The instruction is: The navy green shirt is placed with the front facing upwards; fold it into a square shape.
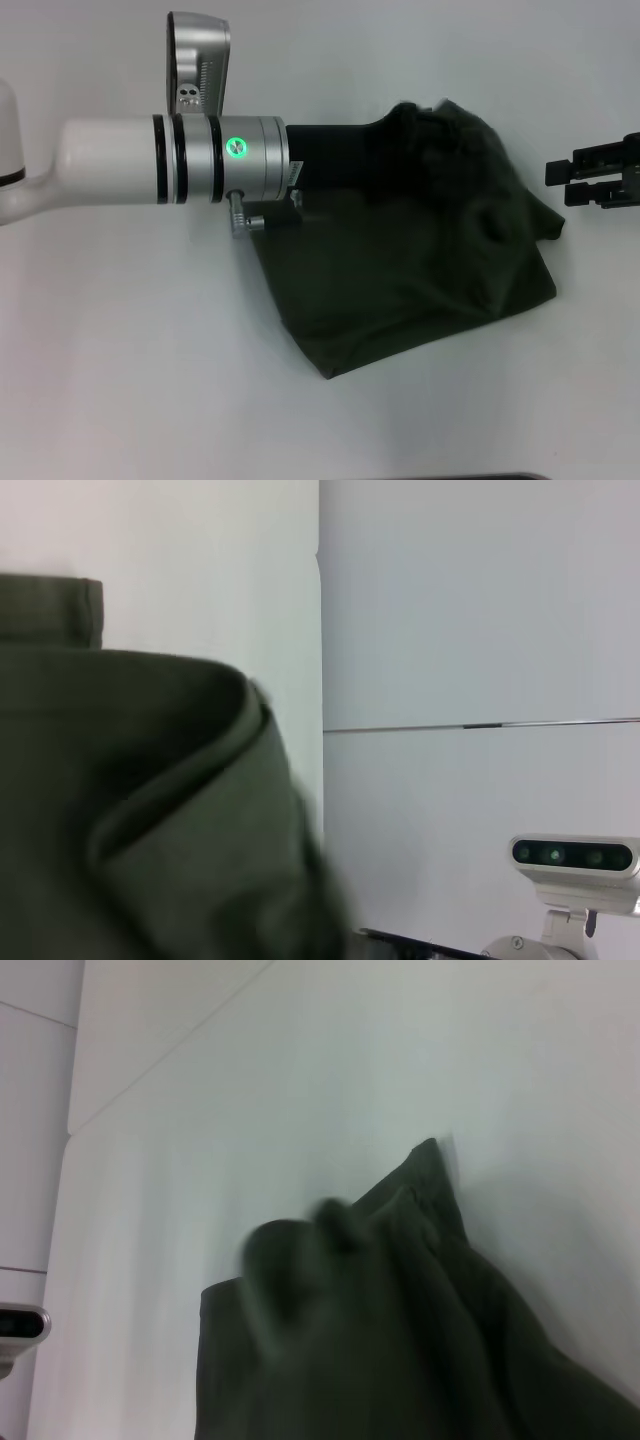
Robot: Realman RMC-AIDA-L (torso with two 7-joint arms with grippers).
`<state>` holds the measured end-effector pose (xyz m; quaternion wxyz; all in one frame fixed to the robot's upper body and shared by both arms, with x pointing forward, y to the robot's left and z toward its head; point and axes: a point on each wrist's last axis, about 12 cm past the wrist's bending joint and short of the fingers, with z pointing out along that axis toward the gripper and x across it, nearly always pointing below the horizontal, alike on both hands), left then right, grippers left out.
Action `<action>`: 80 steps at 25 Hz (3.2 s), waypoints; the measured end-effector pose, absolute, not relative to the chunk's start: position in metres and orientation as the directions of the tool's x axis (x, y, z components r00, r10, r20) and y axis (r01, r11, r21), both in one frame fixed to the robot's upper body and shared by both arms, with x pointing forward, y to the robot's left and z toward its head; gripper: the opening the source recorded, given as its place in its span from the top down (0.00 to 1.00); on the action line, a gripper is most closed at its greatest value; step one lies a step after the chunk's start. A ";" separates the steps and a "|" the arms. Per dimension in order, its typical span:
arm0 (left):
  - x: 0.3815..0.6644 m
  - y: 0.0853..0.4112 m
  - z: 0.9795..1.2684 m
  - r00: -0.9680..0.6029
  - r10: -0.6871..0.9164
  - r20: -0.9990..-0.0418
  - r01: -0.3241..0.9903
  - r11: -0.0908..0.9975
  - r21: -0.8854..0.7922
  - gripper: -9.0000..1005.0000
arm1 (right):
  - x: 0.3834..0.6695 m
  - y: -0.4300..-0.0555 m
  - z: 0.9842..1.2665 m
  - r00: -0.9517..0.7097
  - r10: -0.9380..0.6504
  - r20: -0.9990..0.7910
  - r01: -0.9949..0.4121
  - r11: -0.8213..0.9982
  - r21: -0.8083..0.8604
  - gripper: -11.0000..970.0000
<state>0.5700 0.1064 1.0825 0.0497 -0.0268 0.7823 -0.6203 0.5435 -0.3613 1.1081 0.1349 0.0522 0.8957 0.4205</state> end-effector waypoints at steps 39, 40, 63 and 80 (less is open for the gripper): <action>0.546 0.255 1.107 -0.877 0.195 -0.439 0.478 0.437 -0.762 0.12 | 0.614 -0.300 1.171 -0.946 -0.103 -0.307 -0.286 0.710 0.644 0.37; 0.546 0.258 1.108 -0.879 0.183 -0.441 0.475 0.436 -0.765 0.12 | 0.616 -0.292 1.170 -0.944 -0.129 -0.305 -0.302 0.712 0.634 0.37; 0.542 0.275 1.111 -0.880 0.047 -0.473 0.449 0.410 -0.794 0.12 | 0.605 -0.216 1.145 -0.928 -0.321 -0.187 -0.362 0.671 0.647 0.37; 0.544 0.272 1.111 -0.878 -0.002 -0.479 0.440 0.390 -0.809 0.12 | 0.624 -0.250 1.146 -0.938 -0.235 -0.255 -0.331 0.829 0.451 0.37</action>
